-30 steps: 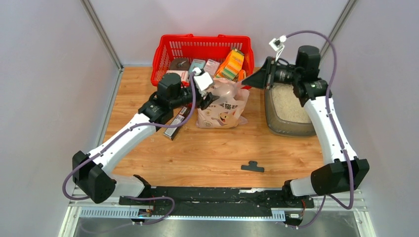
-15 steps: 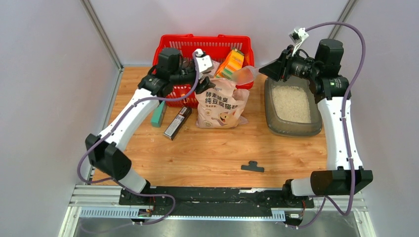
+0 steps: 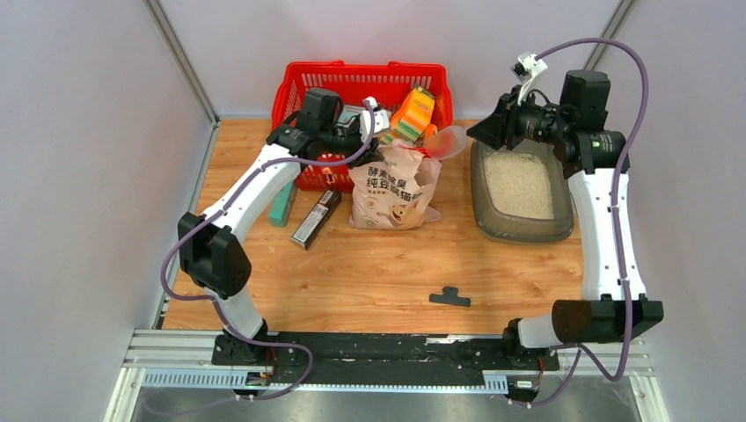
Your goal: Fill the litter box with clean litter
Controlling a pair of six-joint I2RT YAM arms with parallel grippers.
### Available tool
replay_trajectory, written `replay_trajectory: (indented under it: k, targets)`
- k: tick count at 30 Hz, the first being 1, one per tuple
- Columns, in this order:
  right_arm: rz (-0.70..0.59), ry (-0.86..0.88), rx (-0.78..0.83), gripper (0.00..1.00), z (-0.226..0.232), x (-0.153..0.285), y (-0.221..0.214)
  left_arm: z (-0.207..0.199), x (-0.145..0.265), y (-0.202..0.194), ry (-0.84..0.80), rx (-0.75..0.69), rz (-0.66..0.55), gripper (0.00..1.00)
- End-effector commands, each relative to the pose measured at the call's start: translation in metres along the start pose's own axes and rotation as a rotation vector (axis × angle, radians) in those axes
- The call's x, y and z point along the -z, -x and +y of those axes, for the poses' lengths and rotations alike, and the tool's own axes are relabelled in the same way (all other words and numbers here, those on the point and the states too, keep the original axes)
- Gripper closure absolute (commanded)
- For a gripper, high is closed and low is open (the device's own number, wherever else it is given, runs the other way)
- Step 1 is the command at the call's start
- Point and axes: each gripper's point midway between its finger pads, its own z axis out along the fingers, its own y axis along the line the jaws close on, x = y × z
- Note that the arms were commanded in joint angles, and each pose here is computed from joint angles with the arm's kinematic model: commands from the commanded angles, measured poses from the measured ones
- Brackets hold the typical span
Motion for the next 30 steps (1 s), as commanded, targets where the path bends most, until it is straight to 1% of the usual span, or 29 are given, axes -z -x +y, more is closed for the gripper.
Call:
replay_trajectory:
  k: [1, 2, 3, 5, 6, 8, 12, 13, 14, 15, 17, 18, 19, 20, 21, 22, 23, 24, 25, 26, 28, 30]
  targets:
    - [0.040, 0.010, 0.064, 1.00, -0.004, -0.003, 0.002, -0.014, 0.014, 0.025, -0.039, -0.051, -0.060, 0.76]
    - [0.048, 0.019, 0.067, 1.00, -0.003, -0.003, 0.002, -0.017, 0.013, 0.023, -0.046, -0.043, -0.057, 0.80]
    - [0.063, 0.032, 0.067, 1.00, -0.003, -0.006, -0.001, -0.019, 0.014, 0.023, -0.053, -0.037, -0.061, 0.88]
    - [0.103, 0.066, 0.074, 1.00, 0.001, -0.008, -0.005, -0.023, 0.016, 0.024, -0.057, -0.023, -0.063, 0.98]
    - [0.117, 0.081, 0.078, 1.00, 0.005, -0.010, -0.007, -0.025, 0.017, 0.025, -0.058, -0.022, -0.066, 1.00]
    - [0.142, 0.099, 0.098, 1.00, 0.009, -0.009, -0.012, -0.028, 0.018, 0.023, -0.051, 0.006, -0.066, 1.00]
    - [0.207, 0.146, 0.139, 1.00, 0.024, -0.012, -0.027, -0.027, 0.025, 0.036, -0.011, 0.021, -0.113, 1.00]
    - [0.226, 0.149, 0.133, 1.00, 0.027, -0.012, -0.032, -0.028, 0.027, 0.038, -0.005, 0.050, -0.122, 1.00]
    - [0.247, 0.140, 0.137, 1.00, 0.026, -0.014, -0.038, -0.030, 0.027, 0.037, -0.006, 0.064, -0.125, 1.00]
    - [0.261, 0.148, 0.143, 1.00, 0.031, -0.018, -0.042, -0.030, 0.031, 0.044, 0.005, 0.059, -0.147, 1.00]
    - [0.293, 0.121, 0.149, 1.00, 0.030, -0.022, -0.049, -0.035, 0.033, 0.046, 0.008, 0.112, -0.163, 1.00]
    - [0.312, 0.129, 0.141, 1.00, 0.036, -0.027, -0.054, -0.034, 0.039, 0.055, 0.025, 0.106, -0.195, 1.00]
    - [0.321, 0.119, 0.130, 1.00, 0.036, -0.030, -0.056, -0.037, 0.041, 0.059, 0.027, 0.152, -0.211, 1.00]
    - [0.333, 0.078, 0.121, 1.00, 0.031, -0.033, -0.057, -0.040, 0.040, 0.053, 0.035, 0.180, -0.210, 1.00]
    - [0.351, 0.059, 0.059, 1.00, 0.037, -0.037, -0.063, -0.038, 0.047, 0.067, 0.068, 0.175, -0.257, 1.00]
    - [0.343, 0.006, 0.042, 1.00, 0.032, -0.043, -0.061, -0.040, 0.049, 0.071, 0.070, 0.265, -0.284, 1.00]
    - [0.364, -0.126, 0.031, 1.00, 0.015, -0.043, -0.064, -0.045, 0.049, 0.068, 0.066, 0.298, -0.290, 1.00]
    - [0.373, -0.171, 0.003, 1.00, 0.013, -0.046, -0.067, -0.048, 0.053, 0.076, 0.063, 0.294, -0.320, 1.00]
    - [0.379, -0.227, -0.075, 1.00, 0.009, -0.048, -0.070, -0.051, 0.054, 0.078, 0.058, 0.326, -0.328, 1.00]
    - [0.382, -0.280, -0.117, 1.00, 0.002, -0.048, -0.073, -0.058, 0.051, 0.076, 0.043, 0.336, -0.324, 1.00]
    - [0.378, -0.294, -0.203, 1.00, 0.003, -0.054, -0.078, -0.064, 0.054, 0.079, 0.046, 0.327, -0.333, 1.00]
    - [0.364, -0.291, -0.240, 1.00, 0.005, -0.060, -0.078, -0.068, 0.053, 0.078, 0.048, 0.325, -0.333, 1.00]
